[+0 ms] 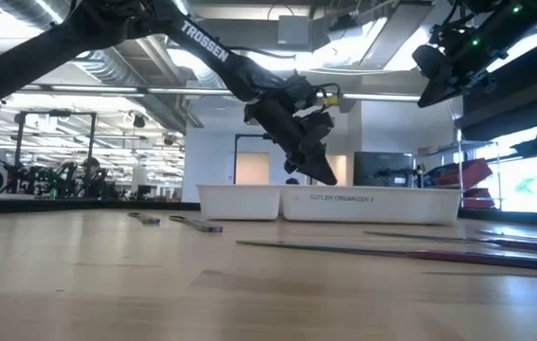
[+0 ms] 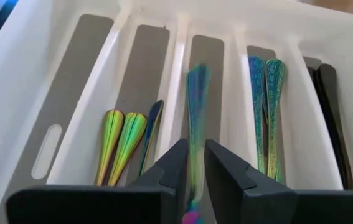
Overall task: Sort silverware
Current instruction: Put the blue fork into the tray organizer
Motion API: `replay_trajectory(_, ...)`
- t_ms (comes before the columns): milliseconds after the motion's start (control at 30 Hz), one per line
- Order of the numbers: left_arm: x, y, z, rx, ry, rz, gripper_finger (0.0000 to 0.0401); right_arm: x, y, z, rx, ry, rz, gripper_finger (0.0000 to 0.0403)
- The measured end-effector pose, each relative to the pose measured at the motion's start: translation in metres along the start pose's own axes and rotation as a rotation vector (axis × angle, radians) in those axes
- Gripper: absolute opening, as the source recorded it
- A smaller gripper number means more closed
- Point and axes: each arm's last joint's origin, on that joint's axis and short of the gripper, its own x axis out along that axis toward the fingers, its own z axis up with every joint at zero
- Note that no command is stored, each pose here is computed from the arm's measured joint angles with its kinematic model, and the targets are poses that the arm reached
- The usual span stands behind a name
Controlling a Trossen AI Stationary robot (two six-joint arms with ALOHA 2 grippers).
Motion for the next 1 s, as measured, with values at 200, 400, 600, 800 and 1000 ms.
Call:
replay_trajectory(200,0.0,0.0,0.0,-0.011,0.001,0.0,0.0062,0.0,0.0,-0.001,-0.003,0.006,-0.002,0.0005)
replay_trajectory(400,-0.033,-0.016,0.015,0.003,0.018,-0.005,0.0044,0.0,0.0,-0.001,-0.003,0.012,0.021,0.0005)
replay_trajectory(600,-0.082,-0.058,0.014,0.005,0.024,0.096,0.001,-0.001,0.006,-0.001,-0.075,0.039,0.199,0.0005)
replay_trajectory(800,-0.099,-0.14,-0.057,-0.236,0.064,0.278,0.0006,-0.002,0.011,0.0,-0.079,0.054,0.376,0.0005)
replay_trajectory(1000,-0.133,-0.235,-0.12,-0.584,-0.052,0.428,0.0005,-0.001,0.013,-0.002,-0.078,0.079,0.421,0.0005)
